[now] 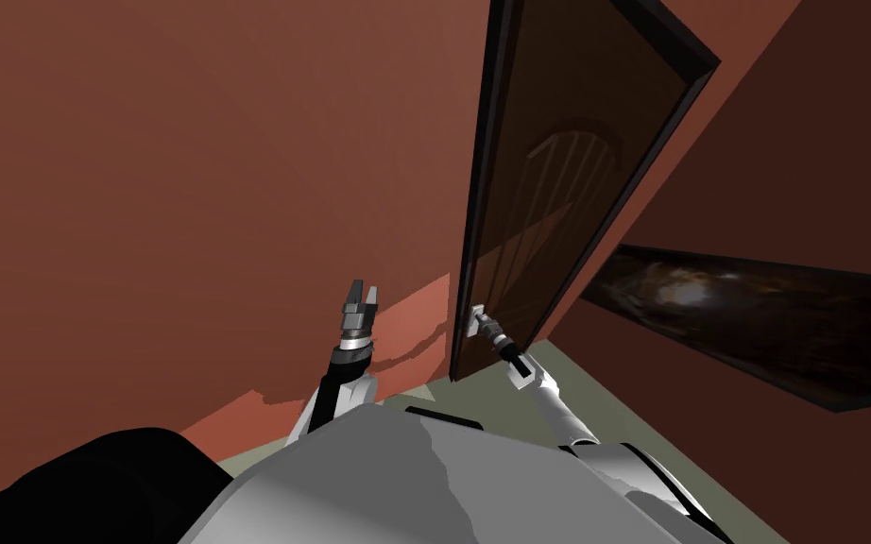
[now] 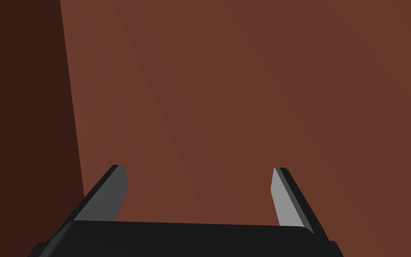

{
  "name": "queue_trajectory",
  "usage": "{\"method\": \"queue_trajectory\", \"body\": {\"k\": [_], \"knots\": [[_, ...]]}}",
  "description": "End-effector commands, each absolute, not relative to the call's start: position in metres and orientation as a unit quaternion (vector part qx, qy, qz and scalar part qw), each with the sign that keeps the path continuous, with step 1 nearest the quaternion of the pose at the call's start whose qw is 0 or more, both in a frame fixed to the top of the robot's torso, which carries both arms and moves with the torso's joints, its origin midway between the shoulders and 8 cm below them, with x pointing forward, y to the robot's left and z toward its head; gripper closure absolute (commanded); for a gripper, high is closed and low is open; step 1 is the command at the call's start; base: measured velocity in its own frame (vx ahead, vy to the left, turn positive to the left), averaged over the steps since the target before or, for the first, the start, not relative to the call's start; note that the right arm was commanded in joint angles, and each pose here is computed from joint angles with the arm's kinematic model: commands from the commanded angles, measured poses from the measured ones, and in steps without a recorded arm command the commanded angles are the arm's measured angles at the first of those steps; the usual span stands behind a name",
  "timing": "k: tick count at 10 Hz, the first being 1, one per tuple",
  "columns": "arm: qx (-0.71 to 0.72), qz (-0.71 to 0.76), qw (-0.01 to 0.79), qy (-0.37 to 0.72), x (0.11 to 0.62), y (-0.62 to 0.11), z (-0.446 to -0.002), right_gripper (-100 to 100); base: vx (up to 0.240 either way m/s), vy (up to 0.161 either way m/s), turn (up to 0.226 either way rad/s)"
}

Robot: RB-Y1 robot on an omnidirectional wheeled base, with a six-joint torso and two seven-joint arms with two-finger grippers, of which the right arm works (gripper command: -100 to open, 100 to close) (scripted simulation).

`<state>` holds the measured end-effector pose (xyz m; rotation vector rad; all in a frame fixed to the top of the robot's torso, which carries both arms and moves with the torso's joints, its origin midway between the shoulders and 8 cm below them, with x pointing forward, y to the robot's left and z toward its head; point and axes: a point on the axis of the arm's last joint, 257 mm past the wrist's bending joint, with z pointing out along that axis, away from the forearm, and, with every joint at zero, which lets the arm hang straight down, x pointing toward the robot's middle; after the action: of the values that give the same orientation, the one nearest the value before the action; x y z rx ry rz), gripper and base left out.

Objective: Pull the door open

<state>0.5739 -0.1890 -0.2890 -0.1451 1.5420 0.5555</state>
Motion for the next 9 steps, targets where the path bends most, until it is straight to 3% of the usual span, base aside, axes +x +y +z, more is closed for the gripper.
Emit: {"method": "queue_trajectory", "body": {"k": [1,9], "knots": [[-0.044,0.262,0.682,0.682,0.577,-0.192,-0.282,100,-0.048,-0.069,0.112],[0.087,0.340,0.665,0.659,0.586,-0.210,-0.268,100,-0.067,-0.077,0.134]]}}
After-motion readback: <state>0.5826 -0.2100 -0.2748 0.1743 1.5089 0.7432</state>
